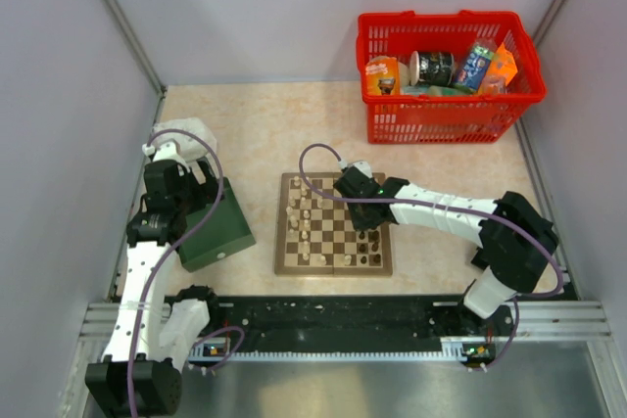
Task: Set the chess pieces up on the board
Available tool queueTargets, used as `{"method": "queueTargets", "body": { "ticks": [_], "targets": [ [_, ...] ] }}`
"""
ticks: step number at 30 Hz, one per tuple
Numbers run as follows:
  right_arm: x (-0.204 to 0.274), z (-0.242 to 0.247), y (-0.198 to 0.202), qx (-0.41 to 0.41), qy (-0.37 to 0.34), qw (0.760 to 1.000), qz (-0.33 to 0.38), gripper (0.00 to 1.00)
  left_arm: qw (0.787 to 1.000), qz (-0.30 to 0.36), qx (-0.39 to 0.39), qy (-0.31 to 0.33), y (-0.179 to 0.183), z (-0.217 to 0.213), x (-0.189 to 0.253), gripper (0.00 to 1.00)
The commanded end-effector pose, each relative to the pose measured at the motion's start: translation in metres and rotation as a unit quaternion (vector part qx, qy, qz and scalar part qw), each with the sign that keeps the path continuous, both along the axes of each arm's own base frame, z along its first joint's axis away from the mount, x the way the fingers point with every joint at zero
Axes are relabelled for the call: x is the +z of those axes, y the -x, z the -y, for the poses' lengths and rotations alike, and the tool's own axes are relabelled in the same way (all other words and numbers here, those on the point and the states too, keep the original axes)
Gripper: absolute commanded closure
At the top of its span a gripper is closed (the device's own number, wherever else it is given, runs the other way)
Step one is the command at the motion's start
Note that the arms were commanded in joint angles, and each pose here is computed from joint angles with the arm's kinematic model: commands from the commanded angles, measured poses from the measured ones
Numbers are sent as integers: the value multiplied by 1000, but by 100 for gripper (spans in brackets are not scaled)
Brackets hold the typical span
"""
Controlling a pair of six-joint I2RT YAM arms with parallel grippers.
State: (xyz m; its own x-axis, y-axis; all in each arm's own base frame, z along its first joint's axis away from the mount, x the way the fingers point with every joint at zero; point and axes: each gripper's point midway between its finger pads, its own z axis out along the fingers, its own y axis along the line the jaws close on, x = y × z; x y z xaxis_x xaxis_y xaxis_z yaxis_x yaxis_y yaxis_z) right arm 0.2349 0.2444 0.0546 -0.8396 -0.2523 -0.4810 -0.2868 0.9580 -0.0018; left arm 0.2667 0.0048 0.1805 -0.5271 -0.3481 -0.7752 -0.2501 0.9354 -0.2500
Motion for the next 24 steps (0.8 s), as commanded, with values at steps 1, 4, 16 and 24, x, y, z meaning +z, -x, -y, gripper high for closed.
{"method": "queueTargets", "body": {
  "ticks": [1, 4, 16, 24],
  "targets": [
    [24, -4, -7, -5, -27, 999, 18, 84, 1000, 16, -1, -2, -5, 0, 7, 1],
    [25, -1, -7, -6, -23, 1000, 19, 84, 1000, 16, -2, -2, -6, 0, 8, 1],
    [17, 0, -9, -10, -15, 1000, 20, 82, 1000, 16, -2, -2, -6, 0, 8, 1],
    [10, 0, -11, -12, -7, 1000, 16, 80, 1000, 15, -3, -2, -6, 0, 7, 1]
  ]
}}
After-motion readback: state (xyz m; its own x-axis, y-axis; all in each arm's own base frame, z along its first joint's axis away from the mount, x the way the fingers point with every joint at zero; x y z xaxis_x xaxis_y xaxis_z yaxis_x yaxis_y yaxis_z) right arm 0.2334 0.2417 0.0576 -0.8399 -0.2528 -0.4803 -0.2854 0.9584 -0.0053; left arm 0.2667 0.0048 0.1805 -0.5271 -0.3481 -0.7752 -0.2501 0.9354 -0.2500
